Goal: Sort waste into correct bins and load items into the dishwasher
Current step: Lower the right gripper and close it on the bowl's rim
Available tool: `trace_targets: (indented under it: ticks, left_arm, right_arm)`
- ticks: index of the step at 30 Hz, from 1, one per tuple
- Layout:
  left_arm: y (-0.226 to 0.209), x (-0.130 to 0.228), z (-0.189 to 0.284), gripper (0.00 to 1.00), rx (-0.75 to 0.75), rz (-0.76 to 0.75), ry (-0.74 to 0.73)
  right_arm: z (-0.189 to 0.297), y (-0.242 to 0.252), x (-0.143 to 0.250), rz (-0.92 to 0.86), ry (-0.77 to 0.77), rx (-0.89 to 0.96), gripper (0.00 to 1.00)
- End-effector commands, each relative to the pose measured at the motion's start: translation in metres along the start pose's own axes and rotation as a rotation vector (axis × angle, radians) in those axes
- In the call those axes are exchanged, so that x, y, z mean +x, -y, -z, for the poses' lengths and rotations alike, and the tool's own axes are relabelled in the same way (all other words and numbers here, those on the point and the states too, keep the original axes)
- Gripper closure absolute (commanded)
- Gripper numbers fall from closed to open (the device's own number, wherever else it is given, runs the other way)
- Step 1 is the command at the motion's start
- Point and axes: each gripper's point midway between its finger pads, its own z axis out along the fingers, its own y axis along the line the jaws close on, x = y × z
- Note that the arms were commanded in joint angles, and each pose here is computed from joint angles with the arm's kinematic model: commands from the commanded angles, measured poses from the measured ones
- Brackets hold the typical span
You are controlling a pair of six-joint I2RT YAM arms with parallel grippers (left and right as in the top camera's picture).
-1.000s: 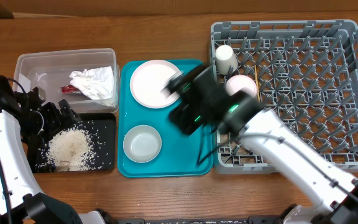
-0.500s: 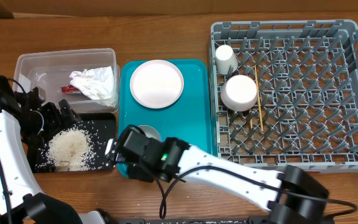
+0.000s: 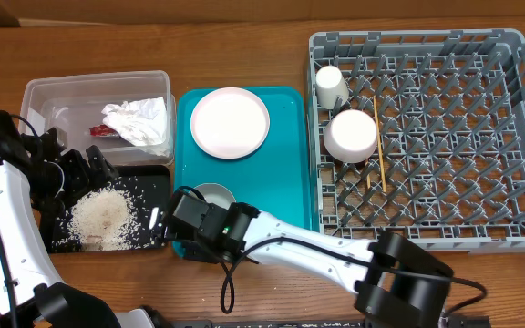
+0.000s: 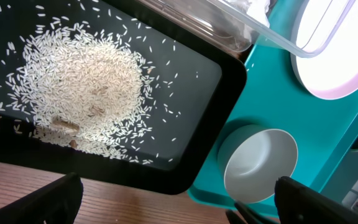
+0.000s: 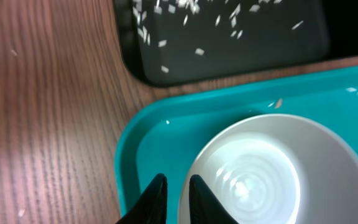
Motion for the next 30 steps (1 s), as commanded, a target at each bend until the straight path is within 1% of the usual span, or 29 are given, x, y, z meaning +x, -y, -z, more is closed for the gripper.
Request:
trace_targets:
  ticks: [1,16,20,23,30]
  left_arm:
    - [0.004,-0.004,0.005,0.00,-0.001,-0.031,0.022]
    - [0.004,-0.004,0.005,0.00,-0.001,-0.031,0.022]
    - [0.004,-0.004,0.005,0.00,-0.001,-0.031,0.022]
    - [0.004,-0.004,0.005,0.00,-0.001,-0.031,0.022]
    - [0.004,-0.004,0.005,0.00,-0.001,-0.031,0.022]
  right_arm:
    - [-0.009,0.003,0.002,0.004,-0.012,0.007,0.86]
    - [-0.017,0.000,0.013,-0.002,-0.050,-0.004,0.88]
    - [-0.017,0.000,0.016,-0.002,-0.058,-0.006,0.87]
    - [-0.017,-0.001,0.018,-0.002,-0.068,-0.008,0.83]
    - [-0.017,0.000,0.020,-0.002,-0.077,-0.003,0.83]
